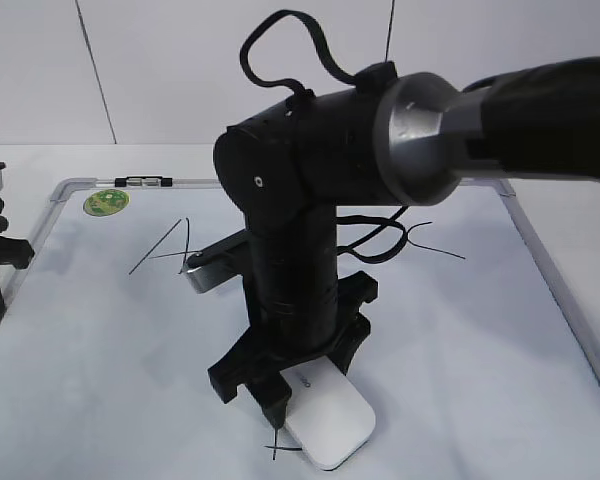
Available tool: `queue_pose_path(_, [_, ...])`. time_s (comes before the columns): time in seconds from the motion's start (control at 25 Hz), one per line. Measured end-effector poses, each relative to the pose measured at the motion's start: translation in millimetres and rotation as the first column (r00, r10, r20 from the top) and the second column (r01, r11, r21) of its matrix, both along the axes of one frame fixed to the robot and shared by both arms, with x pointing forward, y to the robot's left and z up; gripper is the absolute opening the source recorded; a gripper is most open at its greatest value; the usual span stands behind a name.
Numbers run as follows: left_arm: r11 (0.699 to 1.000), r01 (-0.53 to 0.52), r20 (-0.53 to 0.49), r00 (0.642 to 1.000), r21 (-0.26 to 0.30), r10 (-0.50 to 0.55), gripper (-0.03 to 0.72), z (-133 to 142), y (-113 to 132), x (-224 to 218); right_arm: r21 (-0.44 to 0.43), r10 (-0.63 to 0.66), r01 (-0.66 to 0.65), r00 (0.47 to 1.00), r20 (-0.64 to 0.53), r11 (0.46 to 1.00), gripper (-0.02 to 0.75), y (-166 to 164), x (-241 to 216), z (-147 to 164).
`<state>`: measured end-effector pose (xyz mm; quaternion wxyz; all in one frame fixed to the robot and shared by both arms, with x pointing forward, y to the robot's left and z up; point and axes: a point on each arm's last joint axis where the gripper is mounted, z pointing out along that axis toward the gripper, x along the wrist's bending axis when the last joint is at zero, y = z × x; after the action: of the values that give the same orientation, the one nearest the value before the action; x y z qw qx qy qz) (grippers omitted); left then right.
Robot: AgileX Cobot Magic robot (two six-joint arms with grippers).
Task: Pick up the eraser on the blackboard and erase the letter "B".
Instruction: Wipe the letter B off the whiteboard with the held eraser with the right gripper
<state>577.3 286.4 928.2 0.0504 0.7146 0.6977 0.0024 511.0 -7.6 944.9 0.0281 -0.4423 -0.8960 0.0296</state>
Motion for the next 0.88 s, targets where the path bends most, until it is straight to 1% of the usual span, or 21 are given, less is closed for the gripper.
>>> queue_pose_path(0.2, [1.0,0.001,-0.001,1.0,0.001,-0.001,0.02,0.0,0.1,-0.1,0.056,0.045,-0.043,0.998,-0.042,0.998,0.547,5.3,-3.2,-0.4])
queue_pose_path(0.28, [1.0,0.004,-0.001,1.0,0.004,-0.004,0.02,0.0,0.4,-0.1,0.057,0.06,-0.057,0.997,-0.041,0.997,0.547,7.6,-5.2,-0.1])
queue_pose_path(0.4, [1.0,0.005,-0.001,1.0,0.006,-0.005,0.02,0.0,0.5,-0.1,0.033,0.121,-0.12,0.993,-0.013,0.992,0.547,14.1,-12.6,-0.5])
queue_pose_path(0.6, [1.0,0.006,-0.001,1.0,0.007,-0.006,0.02,0.0,0.6,-0.1,-0.023,0.265,-0.264,0.963,0.043,0.964,0.547,33.8,-37.1,-0.3])
queue_pose_path(0.72, [1.0,0.006,-0.001,1.0,0.007,-0.006,0.02,0.0,0.6,-0.1,-0.04,0.302,-0.3,0.951,0.064,0.953,0.547,38.5,-42.6,-0.3])
queue_pose_path(0.88, [1.0,0.006,-0.001,1.0,0.007,-0.006,0.02,0.0,0.6,-0.1,-0.051,0.306,-0.303,0.949,0.073,0.952,0.547,38.2,-42.2,-0.3])
